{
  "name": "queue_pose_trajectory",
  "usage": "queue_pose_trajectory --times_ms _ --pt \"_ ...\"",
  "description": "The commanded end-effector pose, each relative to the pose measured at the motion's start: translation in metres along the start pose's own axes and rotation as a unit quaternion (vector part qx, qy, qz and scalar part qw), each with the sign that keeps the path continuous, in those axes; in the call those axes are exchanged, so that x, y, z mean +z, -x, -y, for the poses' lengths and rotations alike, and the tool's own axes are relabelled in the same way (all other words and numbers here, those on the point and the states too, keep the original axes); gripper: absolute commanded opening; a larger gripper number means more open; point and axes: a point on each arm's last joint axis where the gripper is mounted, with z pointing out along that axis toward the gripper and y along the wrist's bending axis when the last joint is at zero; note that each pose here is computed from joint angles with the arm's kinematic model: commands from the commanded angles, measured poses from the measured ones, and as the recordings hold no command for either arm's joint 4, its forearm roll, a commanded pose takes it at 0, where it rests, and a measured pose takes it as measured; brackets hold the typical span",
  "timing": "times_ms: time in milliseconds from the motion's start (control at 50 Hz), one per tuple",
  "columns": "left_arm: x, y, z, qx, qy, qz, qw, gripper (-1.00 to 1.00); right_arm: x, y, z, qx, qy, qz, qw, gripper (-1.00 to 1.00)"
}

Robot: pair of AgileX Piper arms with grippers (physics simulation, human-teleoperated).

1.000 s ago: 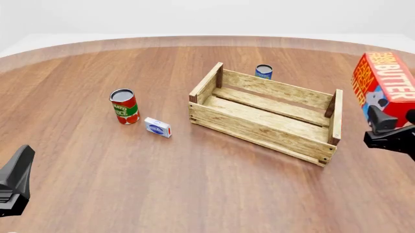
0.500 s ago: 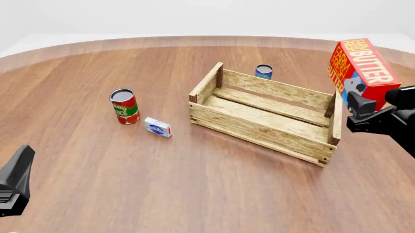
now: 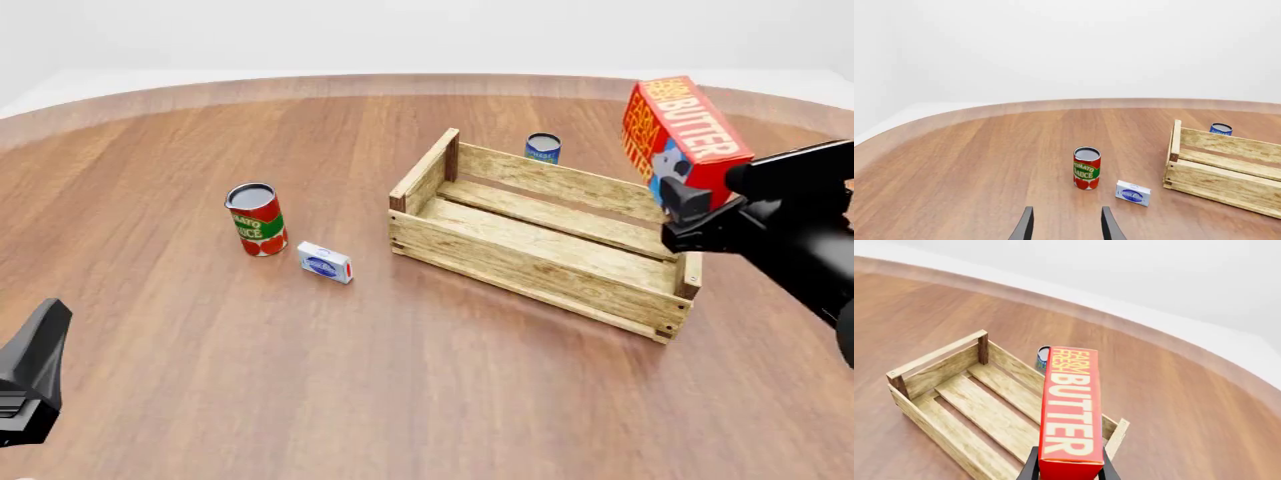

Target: Pick up the butter and put it in the tray.

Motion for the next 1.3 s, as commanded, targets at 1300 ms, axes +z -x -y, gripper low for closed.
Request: queue_pose_trajectory --times_ms 1300 --pt "0.000 0.000 0.000 0.000 0.000 0.000 1.0000 1.00 0.087 -0.019 -0.042 0.010 0.064 -0.020 0.9977 -1.00"
